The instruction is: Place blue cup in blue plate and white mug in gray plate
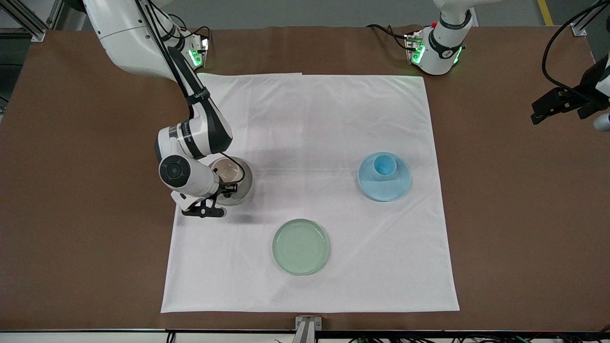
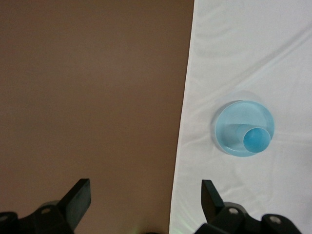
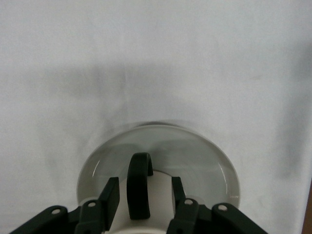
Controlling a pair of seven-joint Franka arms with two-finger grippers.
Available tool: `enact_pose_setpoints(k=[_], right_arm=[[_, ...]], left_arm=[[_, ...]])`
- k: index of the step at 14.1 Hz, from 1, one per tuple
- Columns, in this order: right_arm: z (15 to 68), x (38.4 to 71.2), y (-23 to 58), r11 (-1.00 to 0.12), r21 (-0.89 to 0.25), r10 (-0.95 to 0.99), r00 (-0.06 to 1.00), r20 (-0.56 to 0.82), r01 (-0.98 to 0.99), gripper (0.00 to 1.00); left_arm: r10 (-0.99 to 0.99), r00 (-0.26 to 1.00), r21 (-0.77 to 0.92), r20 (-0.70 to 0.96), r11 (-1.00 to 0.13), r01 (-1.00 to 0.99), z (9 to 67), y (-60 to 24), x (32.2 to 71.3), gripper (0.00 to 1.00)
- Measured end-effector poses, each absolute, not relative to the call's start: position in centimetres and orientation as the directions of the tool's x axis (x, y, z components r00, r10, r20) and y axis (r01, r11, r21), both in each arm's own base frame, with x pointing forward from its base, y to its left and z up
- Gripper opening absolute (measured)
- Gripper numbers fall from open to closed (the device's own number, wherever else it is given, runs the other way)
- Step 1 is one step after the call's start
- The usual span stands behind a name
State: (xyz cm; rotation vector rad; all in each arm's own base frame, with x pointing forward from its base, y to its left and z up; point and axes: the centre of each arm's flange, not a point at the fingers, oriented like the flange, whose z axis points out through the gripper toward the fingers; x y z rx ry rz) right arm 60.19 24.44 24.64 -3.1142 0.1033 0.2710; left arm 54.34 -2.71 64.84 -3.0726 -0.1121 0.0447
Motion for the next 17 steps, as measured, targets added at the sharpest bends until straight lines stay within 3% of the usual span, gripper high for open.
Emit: enact_pose_setpoints(k=[4,5,8,10,17], right_arm=[[35.1,59.3,21.9,-0.995,0.012,-0.097,0.964,-0.247,-0.097,0.96],[39.0,58.7,20.1,-0.993,0.01,-0.114,0.959,-0.261,-0.115,1.0],[48.4,56.3,12.9,-0.985,-0.01,-0.165,0.946,-0.278,-0.175,1.0],[52.0,54.8,8.3,-0.983,-0.015,-0.174,0.945,-0.277,-0.185,1.0],[54.3,53.5,-2.9,-0.983,-0.044,-0.162,0.96,-0.227,-0.176,1.0]], left_arm=[[0.089,0.995,-0.024,-0.045,-0.996,0.088,64.6,-2.3,52.6,1.0],[0.091,0.995,-0.02,-0.047,-0.996,0.09,64.7,-2.2,52.1,1.0],[0.093,0.994,-0.021,-0.052,-0.996,0.092,64.6,-2.6,50.9,1.0],[0.102,0.993,-0.023,-0.054,-0.995,0.101,64.6,-3.3,50.6,1.0],[0.109,0.993,-0.027,-0.05,-0.994,0.108,64.7,-5.2,50.0,1.0]])
